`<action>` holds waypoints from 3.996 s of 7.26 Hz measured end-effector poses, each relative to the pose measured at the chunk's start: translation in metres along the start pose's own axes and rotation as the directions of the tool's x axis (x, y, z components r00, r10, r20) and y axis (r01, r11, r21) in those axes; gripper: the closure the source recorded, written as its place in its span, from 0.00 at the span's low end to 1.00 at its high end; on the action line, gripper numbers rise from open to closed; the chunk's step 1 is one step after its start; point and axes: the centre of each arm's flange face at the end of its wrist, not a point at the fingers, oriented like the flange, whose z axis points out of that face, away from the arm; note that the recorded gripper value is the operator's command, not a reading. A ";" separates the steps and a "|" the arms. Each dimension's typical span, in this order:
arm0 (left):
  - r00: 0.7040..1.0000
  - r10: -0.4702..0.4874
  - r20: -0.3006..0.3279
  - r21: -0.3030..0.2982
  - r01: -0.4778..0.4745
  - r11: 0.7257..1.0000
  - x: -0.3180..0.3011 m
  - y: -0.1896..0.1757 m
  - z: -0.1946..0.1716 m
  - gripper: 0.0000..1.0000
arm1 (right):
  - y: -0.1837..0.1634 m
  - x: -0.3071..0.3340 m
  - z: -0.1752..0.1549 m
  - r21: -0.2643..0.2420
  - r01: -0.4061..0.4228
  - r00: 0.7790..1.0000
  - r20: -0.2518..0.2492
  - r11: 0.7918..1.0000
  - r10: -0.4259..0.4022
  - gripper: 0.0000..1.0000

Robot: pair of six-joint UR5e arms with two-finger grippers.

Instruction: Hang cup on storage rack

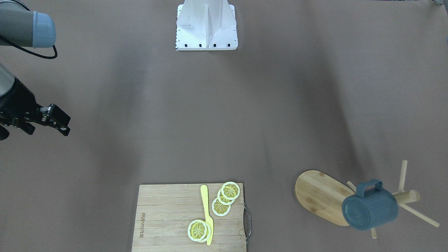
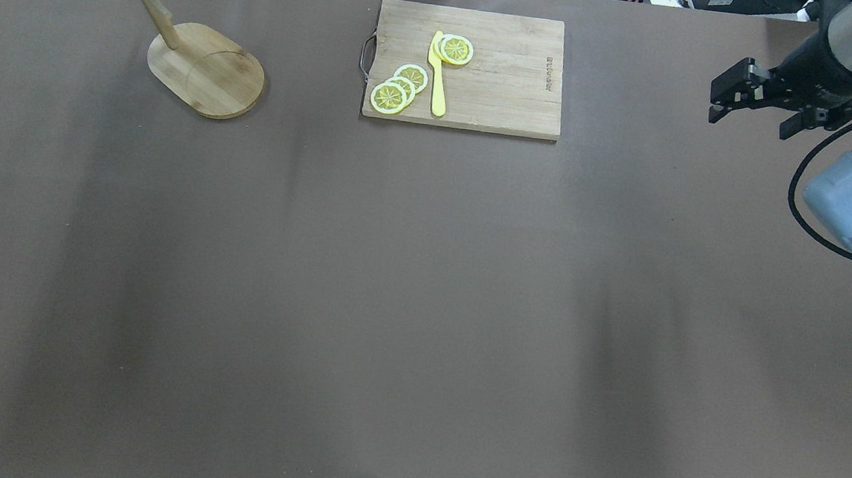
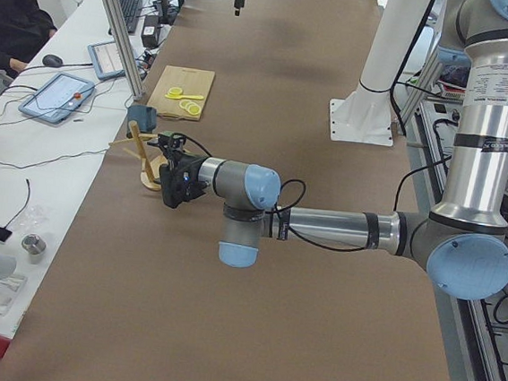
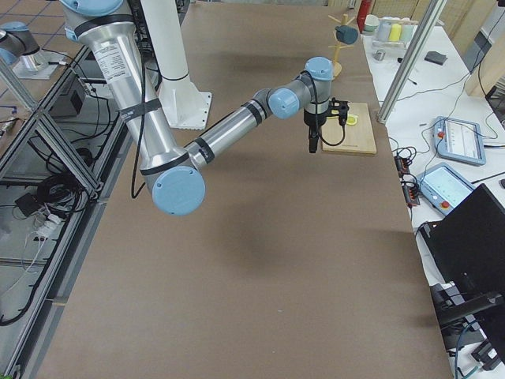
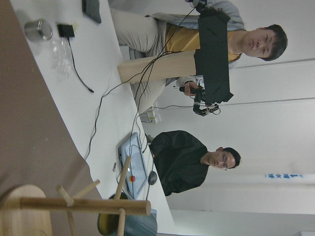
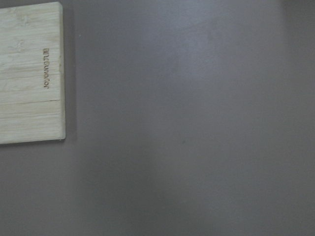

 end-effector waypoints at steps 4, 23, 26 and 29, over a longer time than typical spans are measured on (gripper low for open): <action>0.617 0.714 0.331 -0.173 -0.704 0.689 -0.014 -0.062 0.022 0.02 | -0.026 0.166 -0.010 0.010 0.088 0.988 -0.127 0.996 -0.086 0.00; 0.558 0.778 0.289 -0.881 -0.162 0.444 -0.115 -0.060 0.058 0.02 | 0.027 0.387 0.042 -0.086 -0.057 0.997 0.047 0.995 0.061 0.00; 0.557 0.778 0.290 -0.881 -0.162 0.444 -0.115 -0.060 0.058 0.02 | 0.020 0.380 0.035 -0.062 -0.038 0.999 0.000 0.997 0.038 0.00; 0.557 0.777 0.291 -0.881 -0.160 0.445 -0.116 -0.060 0.058 0.02 | 0.022 0.358 0.021 -0.081 -0.044 0.999 -0.033 0.996 0.041 0.00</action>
